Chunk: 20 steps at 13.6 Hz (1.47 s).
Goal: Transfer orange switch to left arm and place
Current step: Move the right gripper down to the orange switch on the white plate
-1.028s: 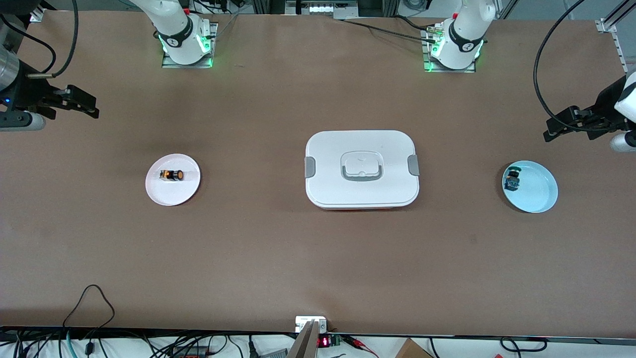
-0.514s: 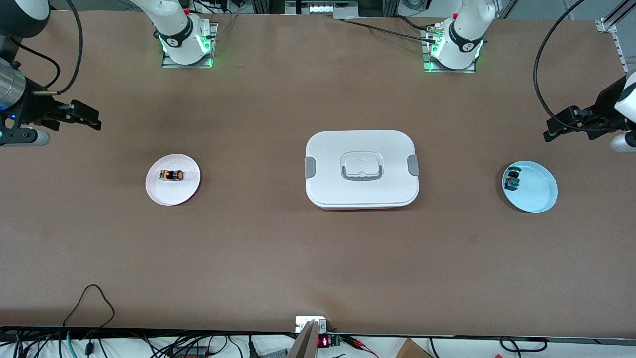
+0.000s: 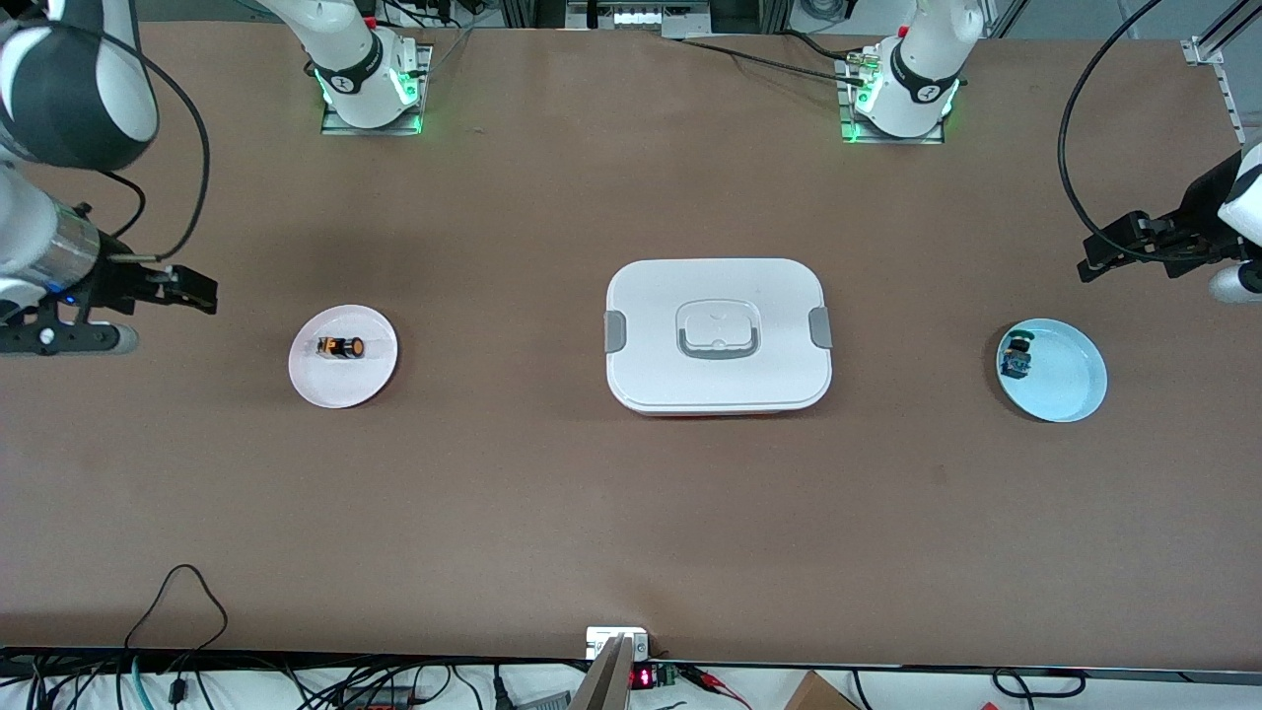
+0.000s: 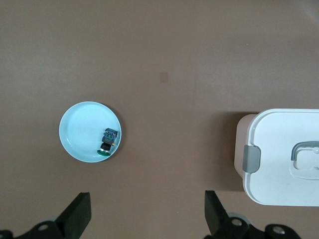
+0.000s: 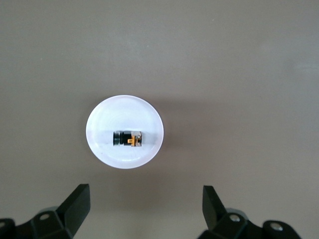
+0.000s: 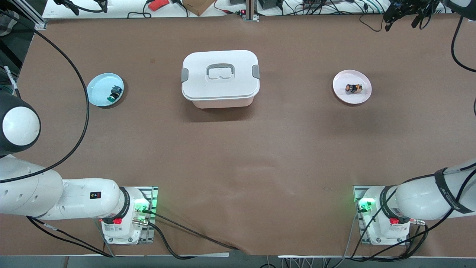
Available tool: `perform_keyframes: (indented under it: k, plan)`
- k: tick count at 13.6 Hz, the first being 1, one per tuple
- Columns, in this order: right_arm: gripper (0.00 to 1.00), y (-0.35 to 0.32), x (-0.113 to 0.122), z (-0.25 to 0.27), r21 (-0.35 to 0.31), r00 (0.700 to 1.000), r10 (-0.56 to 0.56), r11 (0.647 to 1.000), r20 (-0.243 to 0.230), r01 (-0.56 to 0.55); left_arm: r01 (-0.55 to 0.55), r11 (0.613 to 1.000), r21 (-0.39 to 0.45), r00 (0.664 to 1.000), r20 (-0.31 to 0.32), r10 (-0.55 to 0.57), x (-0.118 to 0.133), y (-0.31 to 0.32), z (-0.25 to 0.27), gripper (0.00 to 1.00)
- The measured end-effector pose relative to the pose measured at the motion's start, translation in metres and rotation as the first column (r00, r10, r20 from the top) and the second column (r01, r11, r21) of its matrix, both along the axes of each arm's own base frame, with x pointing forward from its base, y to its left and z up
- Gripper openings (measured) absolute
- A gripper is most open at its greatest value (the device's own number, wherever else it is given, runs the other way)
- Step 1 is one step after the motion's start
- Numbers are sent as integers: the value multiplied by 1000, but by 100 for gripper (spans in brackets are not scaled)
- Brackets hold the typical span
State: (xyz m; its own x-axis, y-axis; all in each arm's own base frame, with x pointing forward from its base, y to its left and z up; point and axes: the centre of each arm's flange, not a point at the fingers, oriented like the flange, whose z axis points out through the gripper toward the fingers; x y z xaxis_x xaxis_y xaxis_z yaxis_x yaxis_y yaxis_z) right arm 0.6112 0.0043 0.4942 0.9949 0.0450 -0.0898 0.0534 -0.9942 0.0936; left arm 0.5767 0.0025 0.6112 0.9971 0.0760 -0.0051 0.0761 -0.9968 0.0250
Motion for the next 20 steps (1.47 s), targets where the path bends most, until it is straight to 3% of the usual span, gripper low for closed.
perform_keyframes:
  k: [3, 7, 17, 20]
  plan:
    - [100, 1, 4, -46, -1, 1000, 9, 1000, -1, -9, 0, 1000, 0, 1000, -1, 0, 0, 0, -1, 100]
    - [100, 1, -5, -99, 0, 999, 16, 1000, -37, -16, 0, 1000, 0, 1000, -2, 0, 1, 0, -1, 100]
    - [100, 3, -43, -206, 28, 1000, 2, 1000, 23, -2, 0, 1000, 0, 1000, -2, 0, 1, 0, -1, 100]
    - [100, 5, -52, -230, 30, 1000, 4, 1000, 12, -4, 0, 1000, 0, 1000, -2, 0, 1, 0, -1, 100]
